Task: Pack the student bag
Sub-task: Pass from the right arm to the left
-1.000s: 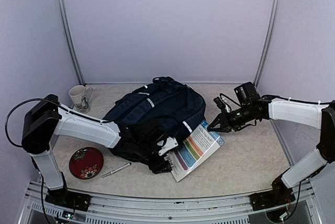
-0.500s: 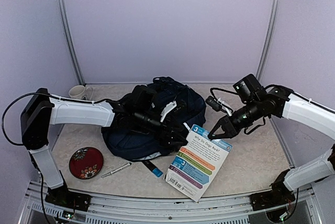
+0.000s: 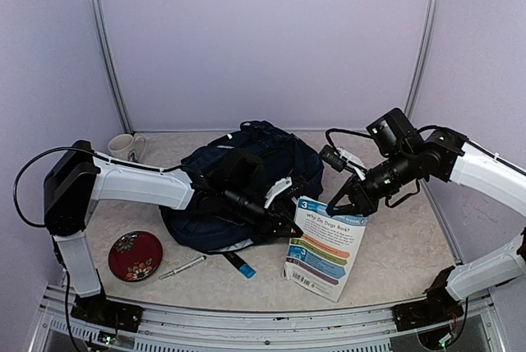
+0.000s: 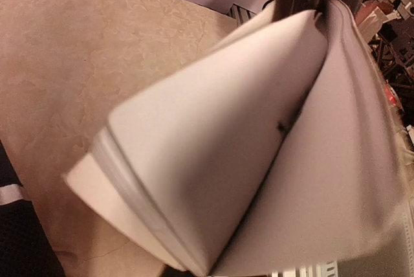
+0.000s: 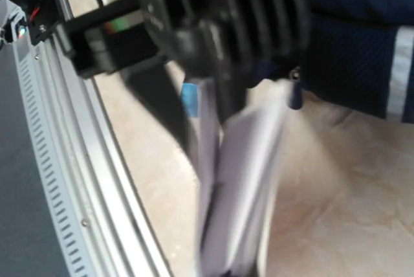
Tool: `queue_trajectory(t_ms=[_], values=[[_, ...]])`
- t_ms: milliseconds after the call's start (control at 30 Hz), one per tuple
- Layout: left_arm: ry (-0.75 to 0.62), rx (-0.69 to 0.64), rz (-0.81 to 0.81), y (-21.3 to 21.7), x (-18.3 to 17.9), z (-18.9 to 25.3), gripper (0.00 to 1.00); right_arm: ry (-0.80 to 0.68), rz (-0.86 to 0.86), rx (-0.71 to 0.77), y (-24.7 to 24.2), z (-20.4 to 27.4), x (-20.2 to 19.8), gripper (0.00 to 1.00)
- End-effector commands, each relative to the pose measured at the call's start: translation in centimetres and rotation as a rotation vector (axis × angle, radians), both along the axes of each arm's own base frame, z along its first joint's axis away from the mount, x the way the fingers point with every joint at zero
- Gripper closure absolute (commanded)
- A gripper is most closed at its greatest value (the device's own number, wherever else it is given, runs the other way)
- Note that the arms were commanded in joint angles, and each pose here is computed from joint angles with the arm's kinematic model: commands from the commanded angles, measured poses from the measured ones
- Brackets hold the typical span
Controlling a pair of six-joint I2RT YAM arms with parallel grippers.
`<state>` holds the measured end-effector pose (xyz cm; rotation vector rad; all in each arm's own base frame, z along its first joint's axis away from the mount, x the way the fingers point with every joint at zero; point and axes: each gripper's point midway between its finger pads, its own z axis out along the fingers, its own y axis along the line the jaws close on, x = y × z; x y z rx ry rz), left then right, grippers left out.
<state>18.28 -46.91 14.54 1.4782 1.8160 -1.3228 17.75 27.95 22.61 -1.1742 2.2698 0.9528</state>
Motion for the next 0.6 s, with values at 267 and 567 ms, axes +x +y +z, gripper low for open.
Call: queue_trajectory(t_ms=[267, 567], values=[[-0.204, -0.252, 0.043, 0.7, -1.1, 7.1, 1.0, -0.142, -0.002, 0.056, 0.3, 2.8, 1.0, 0.86], [-0.416, -0.07, 0.072, 0.7, -1.0, 2.5, 1.0, -0.357, -0.059, 0.075, -1.4, 5.1, 2.1, 0.15]])
